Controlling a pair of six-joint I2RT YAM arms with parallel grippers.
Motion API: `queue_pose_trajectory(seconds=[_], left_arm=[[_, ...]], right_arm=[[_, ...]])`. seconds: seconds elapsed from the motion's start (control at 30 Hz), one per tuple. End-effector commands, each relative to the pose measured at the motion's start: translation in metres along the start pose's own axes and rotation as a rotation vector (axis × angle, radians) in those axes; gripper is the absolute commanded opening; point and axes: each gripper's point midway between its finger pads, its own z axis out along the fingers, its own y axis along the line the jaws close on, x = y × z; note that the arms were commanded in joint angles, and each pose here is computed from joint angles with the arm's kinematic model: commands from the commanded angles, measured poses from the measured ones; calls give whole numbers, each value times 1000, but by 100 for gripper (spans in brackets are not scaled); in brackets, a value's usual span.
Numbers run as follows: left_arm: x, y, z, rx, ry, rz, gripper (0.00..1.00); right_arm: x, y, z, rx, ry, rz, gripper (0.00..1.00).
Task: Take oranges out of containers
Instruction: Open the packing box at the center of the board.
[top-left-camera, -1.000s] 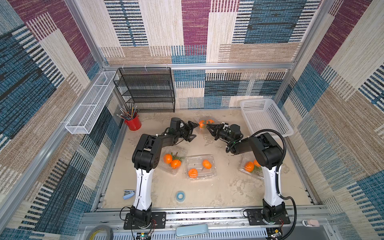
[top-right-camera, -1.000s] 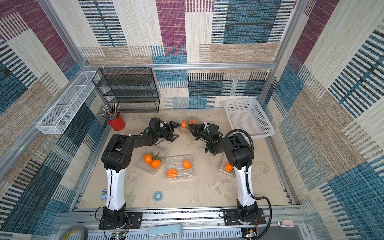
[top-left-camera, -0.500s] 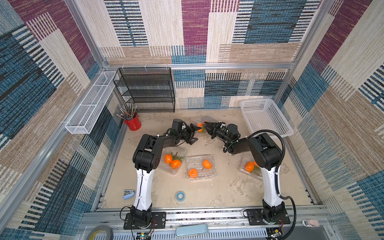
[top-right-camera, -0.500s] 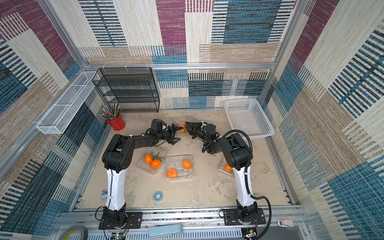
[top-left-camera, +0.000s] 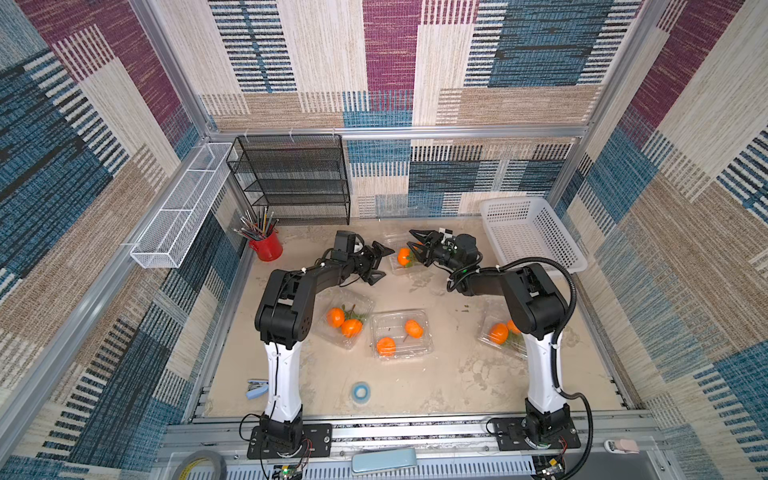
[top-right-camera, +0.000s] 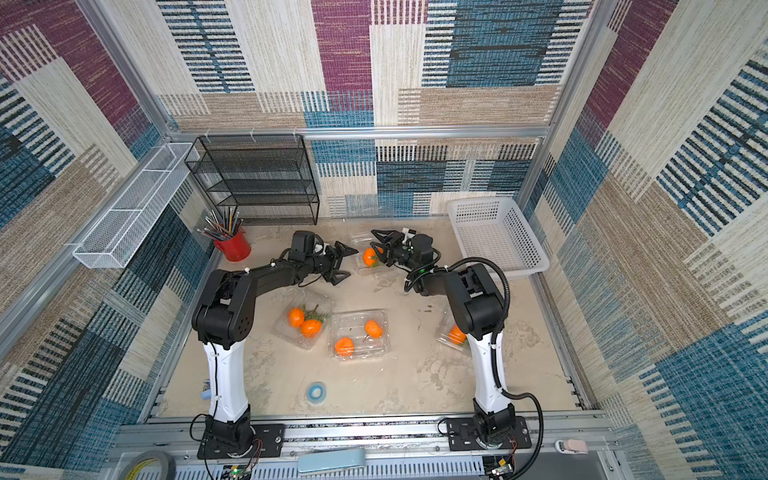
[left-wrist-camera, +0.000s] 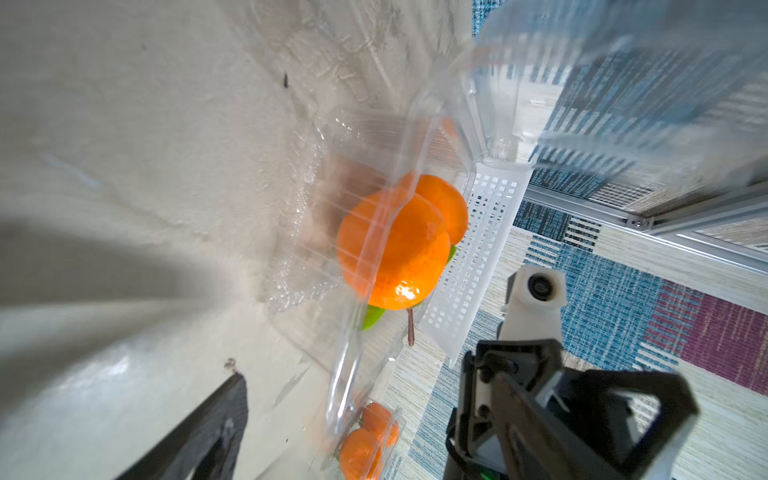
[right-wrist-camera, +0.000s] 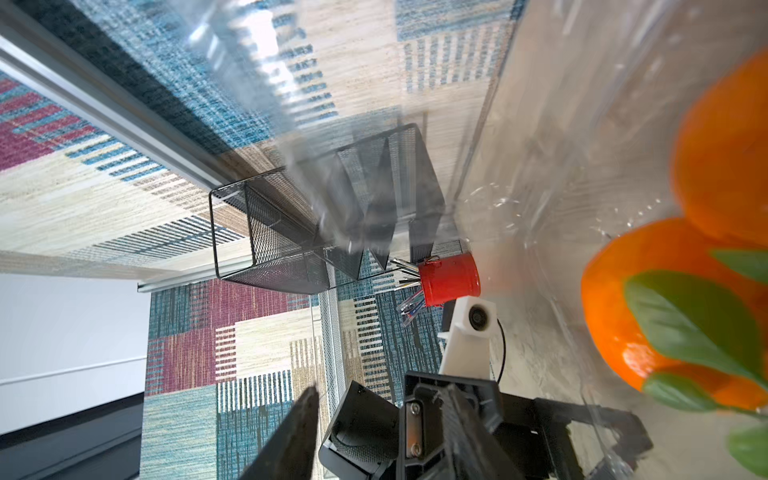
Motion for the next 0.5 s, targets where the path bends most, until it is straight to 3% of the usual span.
queue_pose_trajectory(seconds=[0.0,0.13,0.23,0.33,0.47], left_arm=[[3,4,-9,-45,33,54,94],[0,-4,-18,-71,47,118,97],[-1,-14,-24,-117,57,203,98],[-3,-21,-29,-170,66,277,99],[-6,-26,-28,-206,69,317,99]], right_arm=[[9,9,2,29,70,-135,66],[6,27,-2,87,87,-335,85],[-7,37,-2,207,89,-548,99],[-23,34,1,371,94,-739,98],[-41,1,2,534,141,-826,99]])
